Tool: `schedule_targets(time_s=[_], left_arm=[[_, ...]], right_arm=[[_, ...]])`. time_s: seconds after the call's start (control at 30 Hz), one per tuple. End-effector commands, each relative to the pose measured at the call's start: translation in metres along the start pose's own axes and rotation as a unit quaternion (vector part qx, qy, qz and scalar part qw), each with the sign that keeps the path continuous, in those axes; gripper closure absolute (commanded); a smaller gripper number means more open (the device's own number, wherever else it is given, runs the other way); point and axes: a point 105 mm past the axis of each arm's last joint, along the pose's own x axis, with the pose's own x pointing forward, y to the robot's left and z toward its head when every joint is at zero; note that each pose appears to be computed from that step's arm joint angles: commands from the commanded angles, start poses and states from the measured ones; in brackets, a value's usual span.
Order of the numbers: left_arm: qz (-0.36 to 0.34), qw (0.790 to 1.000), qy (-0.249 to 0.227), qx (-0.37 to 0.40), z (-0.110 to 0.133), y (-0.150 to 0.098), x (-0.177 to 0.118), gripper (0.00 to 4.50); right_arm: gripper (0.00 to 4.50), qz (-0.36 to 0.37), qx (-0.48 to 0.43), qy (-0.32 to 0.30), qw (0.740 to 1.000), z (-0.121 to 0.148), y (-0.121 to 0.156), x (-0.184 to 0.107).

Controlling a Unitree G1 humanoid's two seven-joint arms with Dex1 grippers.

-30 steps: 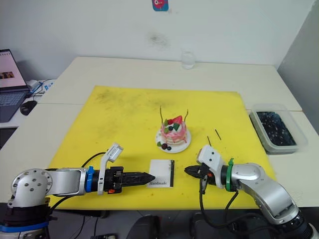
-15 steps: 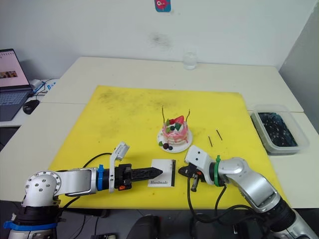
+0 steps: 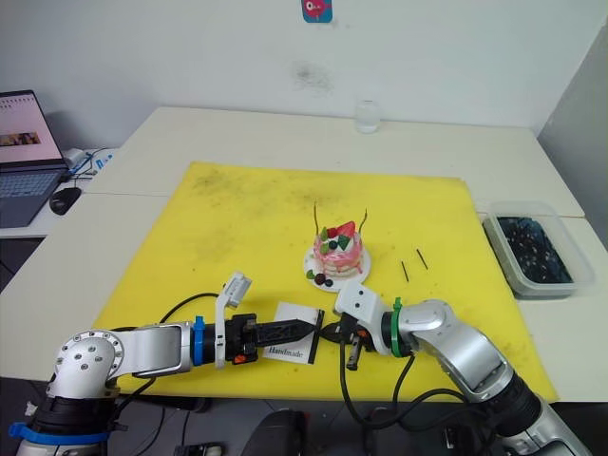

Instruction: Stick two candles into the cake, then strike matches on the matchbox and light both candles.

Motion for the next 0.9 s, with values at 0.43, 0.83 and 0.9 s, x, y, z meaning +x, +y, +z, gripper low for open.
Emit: schedule_targets(time_s=[0.43, 0.83, 0.9], left_arm=[[-0.058, 0.997, 0.026, 0.038, 0.003, -0.027, -0.007, 4.49], [-0.02, 1.0, -0.008, -0.013, 0.004, -0.006, 0.034, 4.49], [-0.005, 1.0, -0.007, -0.018, 0.001, 0.001, 0.037, 4.49]], right_arm=[[4.5, -0.049, -0.003, -0.032, 0.998, 0.022, -0.008, -0.04], [4.5, -0.092, 0.022, -0.007, 0.996, 0.006, -0.011, -0.064], [4.5, -0.088, 0.025, -0.005, 0.996, 0.004, -0.01, -0.059]])
